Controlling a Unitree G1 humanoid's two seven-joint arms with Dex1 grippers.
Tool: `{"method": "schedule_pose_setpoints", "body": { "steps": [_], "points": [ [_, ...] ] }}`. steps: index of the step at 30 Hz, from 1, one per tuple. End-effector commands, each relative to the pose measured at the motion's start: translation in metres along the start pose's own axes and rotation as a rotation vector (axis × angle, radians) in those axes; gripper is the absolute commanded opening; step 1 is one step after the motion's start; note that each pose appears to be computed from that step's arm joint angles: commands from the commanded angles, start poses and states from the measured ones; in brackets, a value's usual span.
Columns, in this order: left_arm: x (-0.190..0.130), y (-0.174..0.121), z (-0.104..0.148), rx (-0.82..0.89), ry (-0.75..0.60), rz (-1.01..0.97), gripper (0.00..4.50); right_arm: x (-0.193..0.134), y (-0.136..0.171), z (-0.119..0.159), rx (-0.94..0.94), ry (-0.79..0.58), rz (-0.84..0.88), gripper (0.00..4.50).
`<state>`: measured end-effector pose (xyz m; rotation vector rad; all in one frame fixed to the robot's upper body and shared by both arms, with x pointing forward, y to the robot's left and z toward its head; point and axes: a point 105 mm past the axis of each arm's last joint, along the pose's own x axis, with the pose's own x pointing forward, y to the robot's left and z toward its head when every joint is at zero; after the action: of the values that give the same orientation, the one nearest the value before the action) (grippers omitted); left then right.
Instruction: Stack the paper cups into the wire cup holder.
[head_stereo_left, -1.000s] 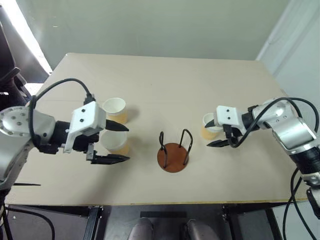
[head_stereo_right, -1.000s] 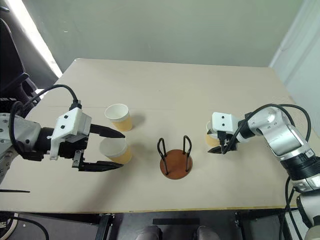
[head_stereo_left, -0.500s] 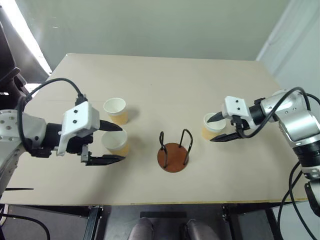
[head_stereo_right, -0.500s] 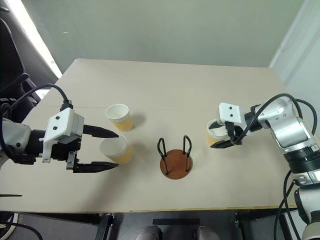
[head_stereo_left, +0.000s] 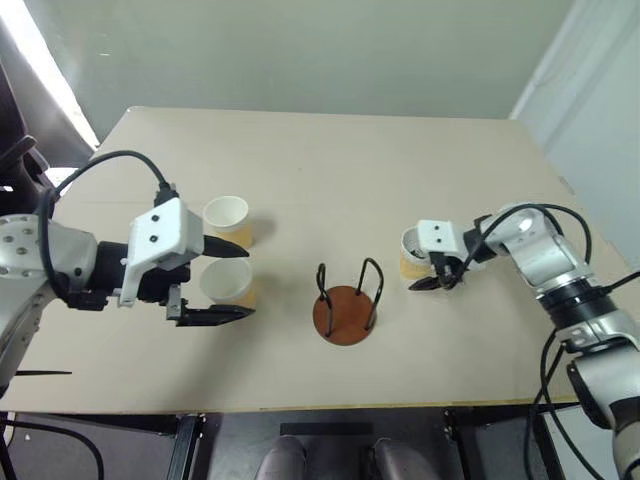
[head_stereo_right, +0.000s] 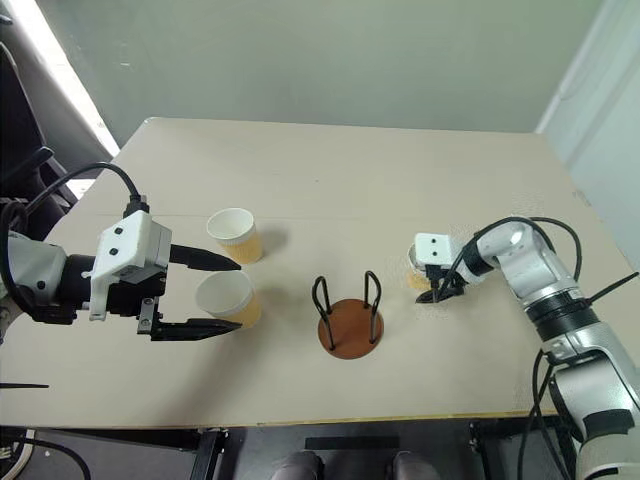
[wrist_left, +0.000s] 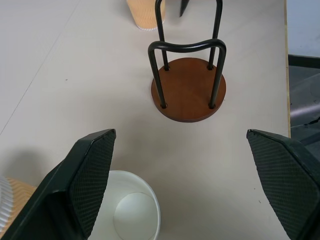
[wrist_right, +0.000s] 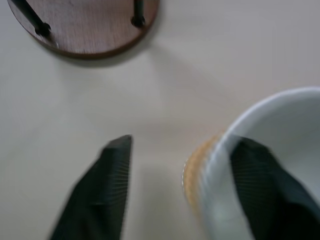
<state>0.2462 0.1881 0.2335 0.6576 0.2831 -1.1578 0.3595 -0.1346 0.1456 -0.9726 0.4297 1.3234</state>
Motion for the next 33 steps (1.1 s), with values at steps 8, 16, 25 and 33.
{"method": "schedule_pose_setpoints", "body": {
  "steps": [8,16,25,33],
  "points": [
    [-0.007,0.000,0.003,0.019,-0.004,0.025,4.50,-0.056,-0.011,0.025,-0.079,-0.059,-0.006,0.02],
    [-0.011,0.010,0.027,0.053,-0.139,0.036,4.50,-0.129,0.000,0.122,-0.165,-0.390,0.027,0.02],
    [-0.038,0.005,0.035,0.024,-0.274,0.086,4.50,-0.100,0.042,0.154,-0.223,-0.468,0.229,0.02],
    [-0.048,-0.009,0.018,-0.015,-0.205,0.114,4.50,-0.063,0.049,0.153,-0.254,-0.419,0.274,0.02]
  ]
}}
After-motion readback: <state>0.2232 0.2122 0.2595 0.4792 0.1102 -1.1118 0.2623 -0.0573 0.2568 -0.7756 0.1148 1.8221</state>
